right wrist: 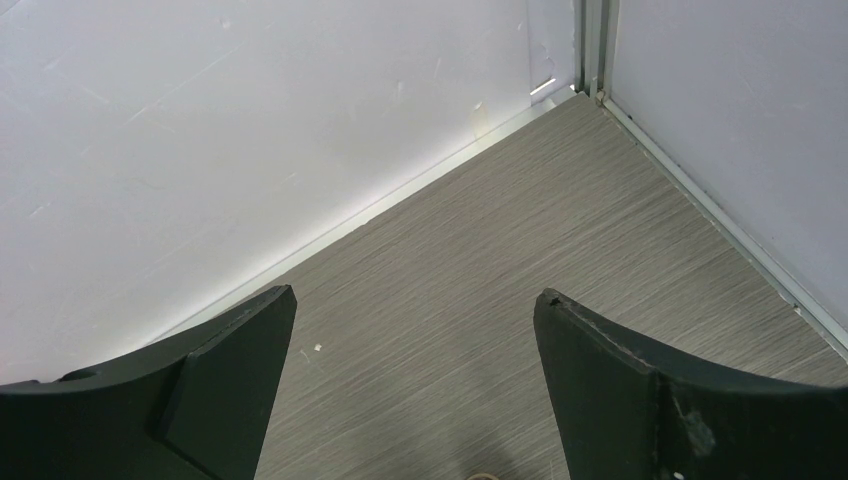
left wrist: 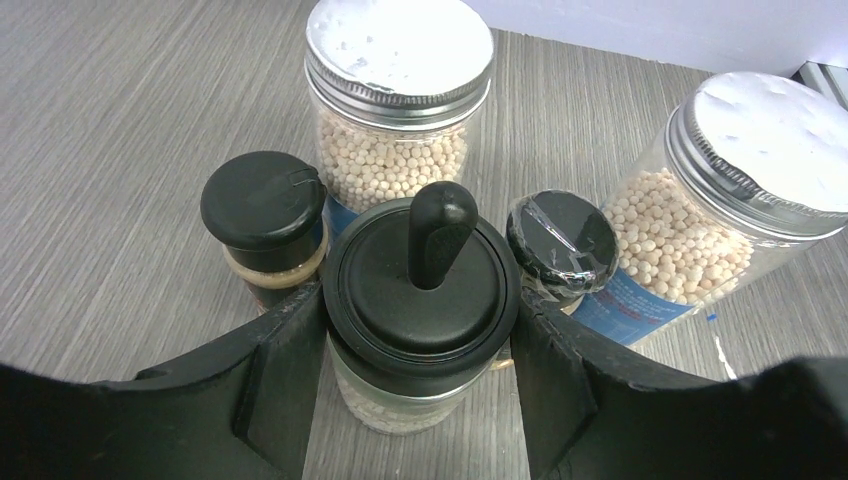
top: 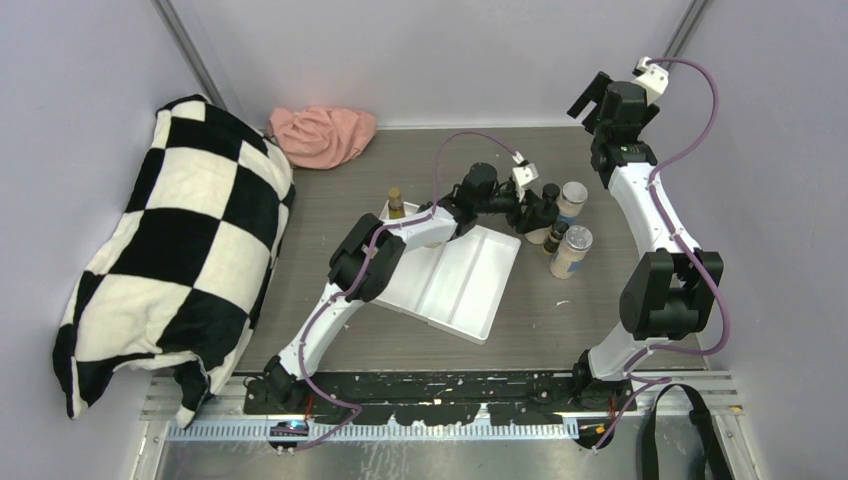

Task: Organize the condiment bottles
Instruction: Pick up the bottle from the center of the board.

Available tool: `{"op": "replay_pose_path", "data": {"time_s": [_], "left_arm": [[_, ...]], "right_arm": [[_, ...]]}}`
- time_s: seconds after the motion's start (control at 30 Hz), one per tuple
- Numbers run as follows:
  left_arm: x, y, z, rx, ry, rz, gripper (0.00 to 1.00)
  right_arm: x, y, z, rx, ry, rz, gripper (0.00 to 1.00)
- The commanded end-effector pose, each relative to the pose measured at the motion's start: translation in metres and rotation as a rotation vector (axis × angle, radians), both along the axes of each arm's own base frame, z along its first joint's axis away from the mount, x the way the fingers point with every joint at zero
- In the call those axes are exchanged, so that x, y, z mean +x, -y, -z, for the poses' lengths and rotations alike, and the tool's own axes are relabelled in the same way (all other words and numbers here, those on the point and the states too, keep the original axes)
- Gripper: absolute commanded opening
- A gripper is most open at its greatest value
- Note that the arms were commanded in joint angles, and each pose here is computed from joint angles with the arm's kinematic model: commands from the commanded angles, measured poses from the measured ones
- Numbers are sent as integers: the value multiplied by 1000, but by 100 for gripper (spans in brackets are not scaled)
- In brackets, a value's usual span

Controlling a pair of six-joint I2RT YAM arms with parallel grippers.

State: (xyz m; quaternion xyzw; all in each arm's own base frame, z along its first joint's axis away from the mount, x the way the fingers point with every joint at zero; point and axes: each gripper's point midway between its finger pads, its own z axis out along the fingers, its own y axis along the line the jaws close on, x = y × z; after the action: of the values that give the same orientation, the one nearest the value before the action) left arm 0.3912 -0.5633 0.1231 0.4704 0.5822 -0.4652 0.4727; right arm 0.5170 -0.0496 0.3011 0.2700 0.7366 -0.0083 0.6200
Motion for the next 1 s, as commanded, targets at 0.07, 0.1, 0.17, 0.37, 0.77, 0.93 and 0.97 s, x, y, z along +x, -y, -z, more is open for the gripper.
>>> {"op": "replay_pose_path", "data": {"time_s": [0.07,0.1,0.17,0.37,0.77,0.93,0.97], "left_arm": [[4,-4,-32,-71,63,-66,0],[5,-5,-33,-73,66,-78,0],[8,-8,-35,-75,74,-104,0],[15,-19,-46,-91,104,-181,0],[26,-33,-75,-111,163,-288,0],[30,-39,-93,-128,200,-337,0],[31,-40,-96,-131,203,-347,0]], "right_arm": [[4,-5,-25,-6,64,-11,94],[4,-4,-25,-5,64,-10,94],[4,-5,-26,-6,65,-11,94],[3,-6,-27,-6,65,-10,94],[1,-6,-26,-8,65,-12,94],[0,-7,-29,-4,73,-15,94],[0,-6,-29,-5,74,-15,94]]}}
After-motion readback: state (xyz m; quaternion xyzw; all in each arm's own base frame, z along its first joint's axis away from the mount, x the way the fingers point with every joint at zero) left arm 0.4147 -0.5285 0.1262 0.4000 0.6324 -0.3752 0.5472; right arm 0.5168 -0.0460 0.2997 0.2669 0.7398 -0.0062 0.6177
